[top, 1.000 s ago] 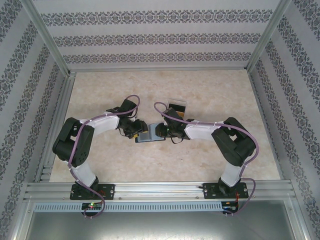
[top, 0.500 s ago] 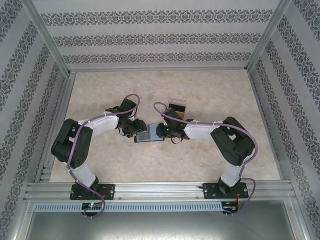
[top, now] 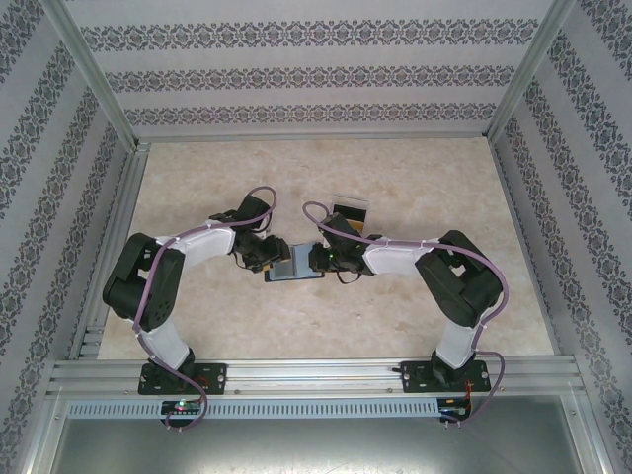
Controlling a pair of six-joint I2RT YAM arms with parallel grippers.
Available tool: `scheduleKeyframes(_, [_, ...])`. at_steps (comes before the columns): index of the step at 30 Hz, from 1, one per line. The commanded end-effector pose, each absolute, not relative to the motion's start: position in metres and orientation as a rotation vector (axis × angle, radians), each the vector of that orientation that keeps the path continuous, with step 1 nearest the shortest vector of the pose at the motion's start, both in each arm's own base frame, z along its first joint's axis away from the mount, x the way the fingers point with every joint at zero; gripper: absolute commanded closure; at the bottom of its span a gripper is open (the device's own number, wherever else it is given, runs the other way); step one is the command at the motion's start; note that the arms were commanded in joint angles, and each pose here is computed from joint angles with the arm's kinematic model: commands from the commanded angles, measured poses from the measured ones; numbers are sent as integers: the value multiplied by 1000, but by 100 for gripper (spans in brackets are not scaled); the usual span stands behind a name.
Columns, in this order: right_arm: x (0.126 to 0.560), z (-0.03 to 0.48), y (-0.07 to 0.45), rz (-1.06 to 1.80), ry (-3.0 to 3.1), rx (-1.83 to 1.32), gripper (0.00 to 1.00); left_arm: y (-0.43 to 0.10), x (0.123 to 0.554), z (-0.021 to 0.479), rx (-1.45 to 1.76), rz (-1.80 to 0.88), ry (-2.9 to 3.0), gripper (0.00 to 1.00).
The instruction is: Take the credit cards out of the card holder
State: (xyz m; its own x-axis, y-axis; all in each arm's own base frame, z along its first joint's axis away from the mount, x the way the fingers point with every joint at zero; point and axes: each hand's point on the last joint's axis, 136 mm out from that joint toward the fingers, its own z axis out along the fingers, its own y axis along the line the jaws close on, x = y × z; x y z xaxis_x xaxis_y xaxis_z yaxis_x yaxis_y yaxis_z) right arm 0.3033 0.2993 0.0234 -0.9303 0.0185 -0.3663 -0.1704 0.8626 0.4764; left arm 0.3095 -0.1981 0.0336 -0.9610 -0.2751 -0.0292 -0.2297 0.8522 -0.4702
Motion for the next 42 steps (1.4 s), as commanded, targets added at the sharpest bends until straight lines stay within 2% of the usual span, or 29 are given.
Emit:
scheduleKeyframes(1, [297, 11, 302, 722, 2723, -126, 86, -207, 307, 26, -363, -761, 2951, 47])
scheduleKeyframes(9, [295, 8, 303, 725, 2734, -127, 86, -213, 304, 21, -361, -798, 2956, 43])
scheduleKeyframes(16, [295, 7, 303, 725, 2736, -125, 86, -222, 306, 25, -345, -875, 2930, 15])
scheduleKeyframes(19, [294, 7, 303, 725, 2737, -125, 86, -224, 307, 25, -341, -904, 2922, 9])
scheduleKeyframes(28, [294, 6, 304, 727, 2739, -123, 86, -230, 309, 29, -335, -958, 2901, 10])
scheduleKeyframes(32, [294, 7, 304, 724, 2737, -125, 84, -230, 309, 29, -331, -956, 2901, 5])
scheduleKeyframes(42, [304, 32, 278, 687, 2658, -37, 69, -227, 308, 27, -330, -932, 2913, 0])
